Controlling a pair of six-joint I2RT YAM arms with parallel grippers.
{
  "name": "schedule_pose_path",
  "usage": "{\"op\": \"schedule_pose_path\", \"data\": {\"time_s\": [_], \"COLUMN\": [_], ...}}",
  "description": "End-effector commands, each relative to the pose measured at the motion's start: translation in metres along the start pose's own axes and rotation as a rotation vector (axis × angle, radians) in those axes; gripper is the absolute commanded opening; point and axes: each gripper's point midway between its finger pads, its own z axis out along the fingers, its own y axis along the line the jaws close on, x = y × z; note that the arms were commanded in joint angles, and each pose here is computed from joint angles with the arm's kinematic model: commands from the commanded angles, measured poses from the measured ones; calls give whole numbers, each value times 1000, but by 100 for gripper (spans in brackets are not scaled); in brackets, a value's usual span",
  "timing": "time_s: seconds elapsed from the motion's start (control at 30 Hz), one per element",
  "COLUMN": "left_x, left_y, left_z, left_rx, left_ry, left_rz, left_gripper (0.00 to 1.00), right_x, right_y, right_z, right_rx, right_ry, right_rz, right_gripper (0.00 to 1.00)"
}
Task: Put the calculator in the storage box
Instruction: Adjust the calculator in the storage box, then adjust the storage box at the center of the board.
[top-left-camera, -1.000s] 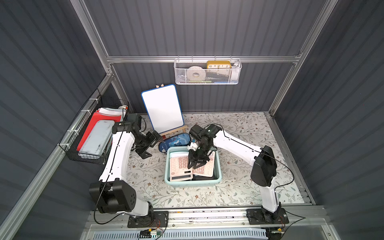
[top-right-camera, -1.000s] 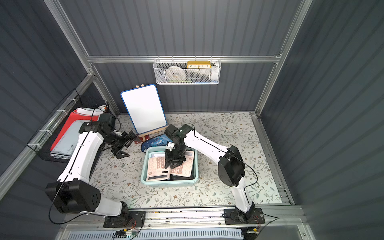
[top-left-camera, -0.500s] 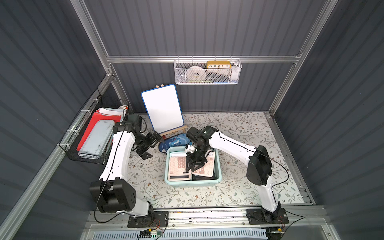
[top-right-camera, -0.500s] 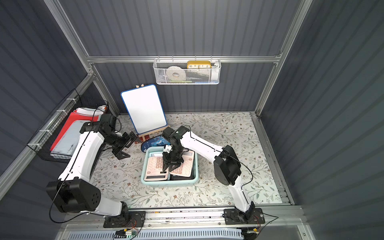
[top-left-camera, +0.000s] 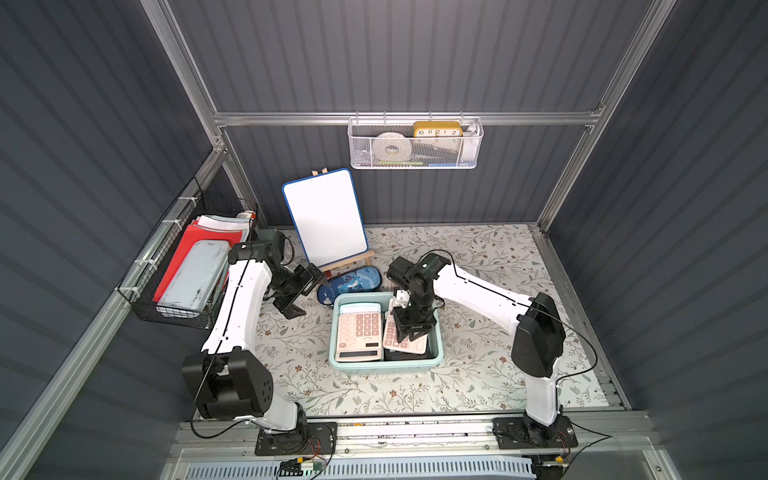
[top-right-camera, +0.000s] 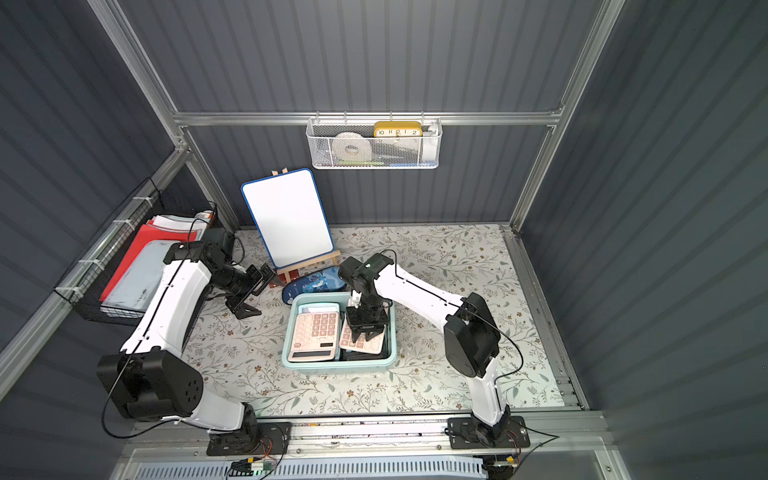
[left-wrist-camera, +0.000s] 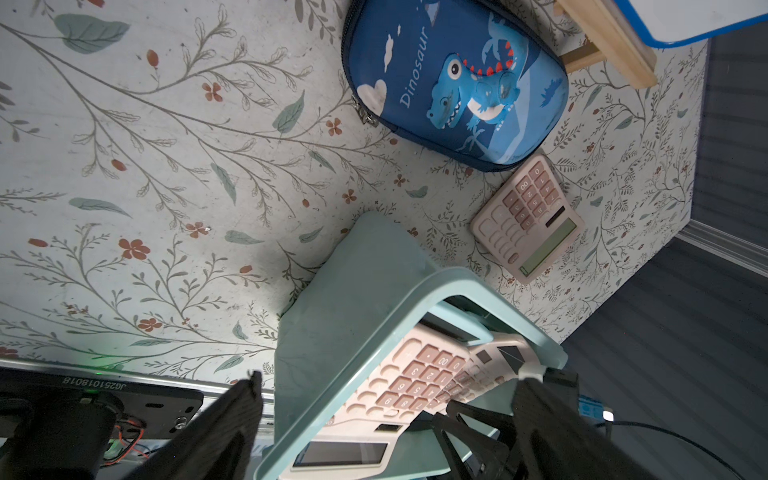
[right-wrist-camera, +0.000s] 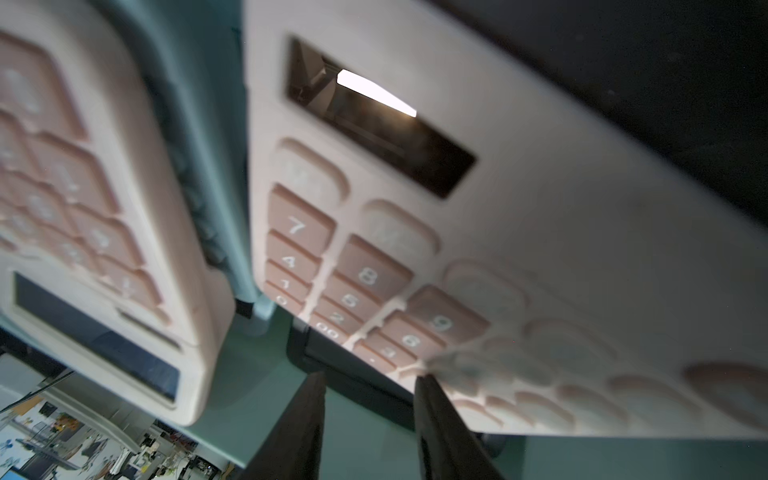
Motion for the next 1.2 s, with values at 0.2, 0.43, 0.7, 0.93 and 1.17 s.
{"op": "schedule_pose_path", "data": {"time_s": [0.2, 0.43, 0.7, 0.93, 1.17], "left_x": [0, 4, 18, 37, 51], "left_y": [-2, -4, -4, 10, -13], "left_z": [-2, 0, 13, 33, 49], "left_rx": [-1, 14, 61, 54, 111], "left_ry": [22, 45, 133, 237, 300], "left_rz": [14, 9, 25, -17, 6], "left_gripper": [99, 99, 99, 99, 99], "right_x": [4, -17, -9, -3, -2], "right_y": [-46, -14, -68, -62, -78], "right_z": [-32, -78, -90, -66, -46], "right_rx": [223, 47, 66, -31, 44], "right_ry": [-78, -227, -276, -186, -104], "right_rz": [22, -1, 145, 92, 102], "right_gripper": [39, 40, 46, 57, 42]}}
